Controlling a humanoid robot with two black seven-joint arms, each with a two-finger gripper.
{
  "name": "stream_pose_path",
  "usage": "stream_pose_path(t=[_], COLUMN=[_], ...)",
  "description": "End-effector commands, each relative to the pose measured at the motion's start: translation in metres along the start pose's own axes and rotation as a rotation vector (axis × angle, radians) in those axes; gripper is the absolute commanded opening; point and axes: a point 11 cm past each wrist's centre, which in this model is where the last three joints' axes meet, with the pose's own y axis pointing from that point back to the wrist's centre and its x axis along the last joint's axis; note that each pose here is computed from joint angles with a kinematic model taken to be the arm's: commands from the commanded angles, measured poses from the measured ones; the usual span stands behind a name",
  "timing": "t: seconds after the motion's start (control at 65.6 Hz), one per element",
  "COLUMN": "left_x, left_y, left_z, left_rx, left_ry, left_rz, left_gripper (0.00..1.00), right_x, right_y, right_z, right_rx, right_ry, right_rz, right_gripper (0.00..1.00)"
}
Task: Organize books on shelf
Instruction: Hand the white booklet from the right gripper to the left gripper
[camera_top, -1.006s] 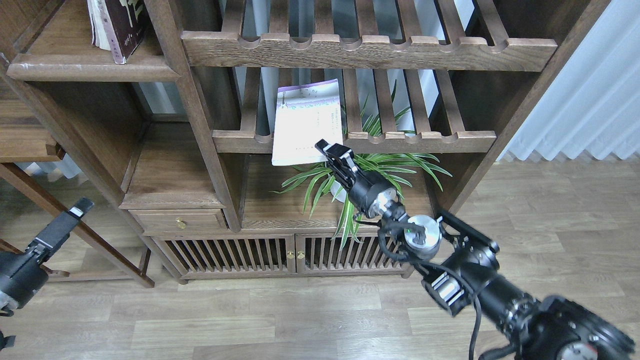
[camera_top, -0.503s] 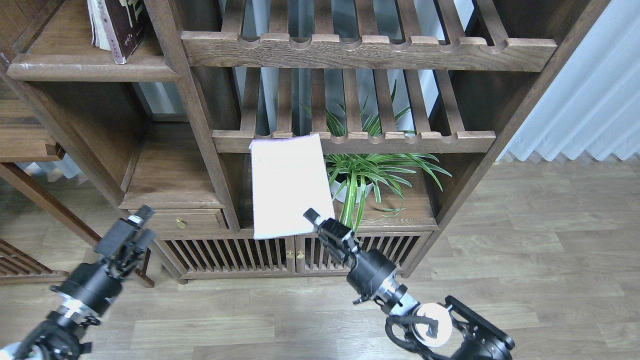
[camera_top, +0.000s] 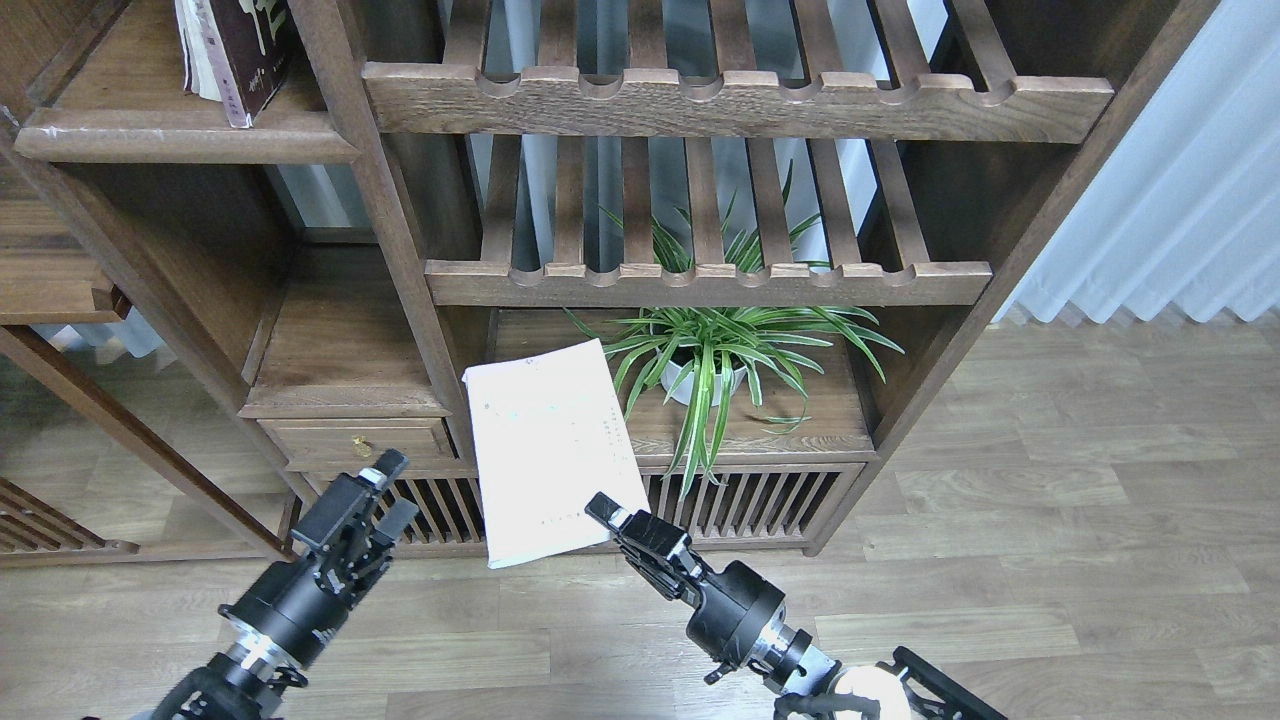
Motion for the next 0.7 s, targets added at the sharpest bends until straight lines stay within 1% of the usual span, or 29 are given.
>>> stream_pose_path(t=[0.0, 0.183, 0.198, 0.305, 0.351, 0.366, 0.381, 0.396, 0.427, 0.442, 0.518, 0.595, 0.61, 0.64, 0.656, 0.686], left_x=[0.001, 0.002, 0.003, 0.005, 0.006, 0.007, 0.007, 0.008, 0.009, 0.009, 0.009, 0.009, 0.009, 0.009, 0.009, 0.008], left_y=[-0.004, -0.010, -0.010, -0.011, -0.010, -0.010, -0.010, -0.009, -0.009, -0.010, -0.010, -0.010, -0.010, -0.010, -0.010, -0.011], left_z=[-0.011, -0.025, -0.029, -0.036, -0.038, -0.040, -0.041, -0.042, -0.043, -0.045, -0.048, -0.049, -0.048, -0.047, -0.046, -0.045], left_rx=[0.013, 0.019, 0.028, 0.043, 0.050, 0.052, 0.055, 0.060, 0.063, 0.067, 0.077, 0.070, 0.062, 0.056, 0.045, 0.038], left_ry=[0.019, 0.042, 0.044, 0.050, 0.054, 0.055, 0.056, 0.056, 0.057, 0.059, 0.060, 0.069, 0.073, 0.078, 0.087, 0.093], left_rz=[-0.005, -0.009, -0.006, -0.001, 0.001, 0.005, 0.005, 0.009, 0.011, 0.011, 0.013, 0.012, 0.011, 0.010, 0.008, 0.006], left_gripper=[0.97, 0.90, 0.87, 0.79, 0.71, 0.66, 0.64, 0.57, 0.54, 0.50, 0.42, 0.28, 0.21, 0.16, 0.10, 0.09], right_x=[0.002, 0.002, 0.002, 0.000, 0.000, 0.000, 0.000, 0.000, 0.000, 0.000, 0.000, 0.000, 0.000, 0.000, 0.000, 0.000], right_y=[0.003, 0.007, 0.007, 0.006, 0.006, 0.006, 0.006, 0.006, 0.006, 0.006, 0.006, 0.006, 0.006, 0.006, 0.006, 0.006], right_z=[0.011, 0.029, 0.031, 0.032, 0.032, 0.033, 0.034, 0.035, 0.036, 0.036, 0.037, 0.037, 0.037, 0.037, 0.037, 0.037], right_rx=[-0.047, -0.102, -0.110, -0.117, -0.122, -0.123, -0.126, -0.132, -0.135, -0.135, -0.137, -0.138, -0.138, -0.138, -0.137, -0.137], right_ry=[-0.011, -0.029, -0.029, -0.030, -0.030, -0.030, -0.031, -0.031, -0.032, -0.032, -0.032, -0.033, -0.032, -0.033, -0.033, -0.032], right_rz=[0.007, 0.007, 0.005, -0.002, -0.002, -0.002, -0.002, -0.001, -0.001, -0.001, -0.001, 0.000, -0.001, 0.000, 0.000, -0.001], right_gripper=[0.05, 0.05, 0.05, 0.05, 0.05, 0.05, 0.05, 0.05, 0.05, 0.06, 0.06, 0.06, 0.06, 0.06, 0.06, 0.06])
